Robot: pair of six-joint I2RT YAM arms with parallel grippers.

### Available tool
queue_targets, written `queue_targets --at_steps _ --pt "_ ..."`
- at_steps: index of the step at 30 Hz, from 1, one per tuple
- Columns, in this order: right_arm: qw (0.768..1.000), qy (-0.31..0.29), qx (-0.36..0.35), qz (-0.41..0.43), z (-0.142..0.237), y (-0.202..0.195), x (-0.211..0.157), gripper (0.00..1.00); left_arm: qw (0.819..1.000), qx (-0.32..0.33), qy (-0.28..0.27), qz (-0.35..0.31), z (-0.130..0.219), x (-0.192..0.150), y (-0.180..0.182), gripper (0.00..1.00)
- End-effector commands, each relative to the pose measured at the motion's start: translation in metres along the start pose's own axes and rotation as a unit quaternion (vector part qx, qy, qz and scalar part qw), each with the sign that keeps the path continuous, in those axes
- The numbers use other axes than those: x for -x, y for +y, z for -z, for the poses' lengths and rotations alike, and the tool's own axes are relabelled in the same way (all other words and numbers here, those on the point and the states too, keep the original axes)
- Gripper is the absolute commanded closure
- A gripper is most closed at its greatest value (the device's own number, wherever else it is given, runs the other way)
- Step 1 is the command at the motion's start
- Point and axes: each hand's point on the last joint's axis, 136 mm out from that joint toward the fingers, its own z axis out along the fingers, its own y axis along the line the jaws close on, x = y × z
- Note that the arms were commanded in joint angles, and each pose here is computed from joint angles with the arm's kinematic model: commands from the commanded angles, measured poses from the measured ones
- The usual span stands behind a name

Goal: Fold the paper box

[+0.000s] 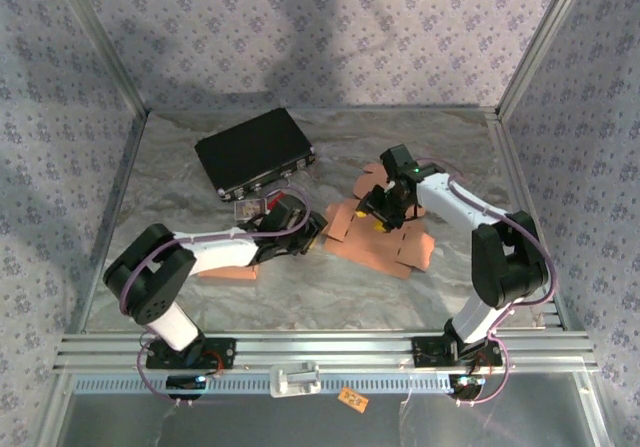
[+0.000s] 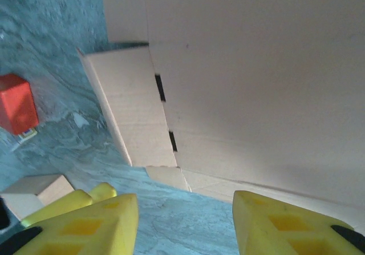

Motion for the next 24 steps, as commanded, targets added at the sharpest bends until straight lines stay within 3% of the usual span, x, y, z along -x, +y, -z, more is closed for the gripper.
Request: queue_targets --at_steps 1,10,17,24 --pt "1.000 0.001 0.007 -0.003 0.000 -0.010 0.006 0.52 0.995 -0.063 -0.026 0.073 -0.007 0.003 -0.021 0.49" --pt "1.000 -0.004 0.022 -0.014 0.012 -0.016 0.013 0.52 0.991 -0.057 -0.046 0.112 -0.022 0.000 -0.003 0.51" --pt "0.999 -0.005 0.043 -0.018 0.021 -0.013 0.006 0.52 0.989 -0.063 -0.056 0.122 -0.034 0.003 0.001 0.57" --pt "0.996 -0.039 0.086 0.004 0.042 -0.002 -0.003 0.51 0.987 -0.066 -0.063 0.134 -0.039 0.004 0.006 0.62"
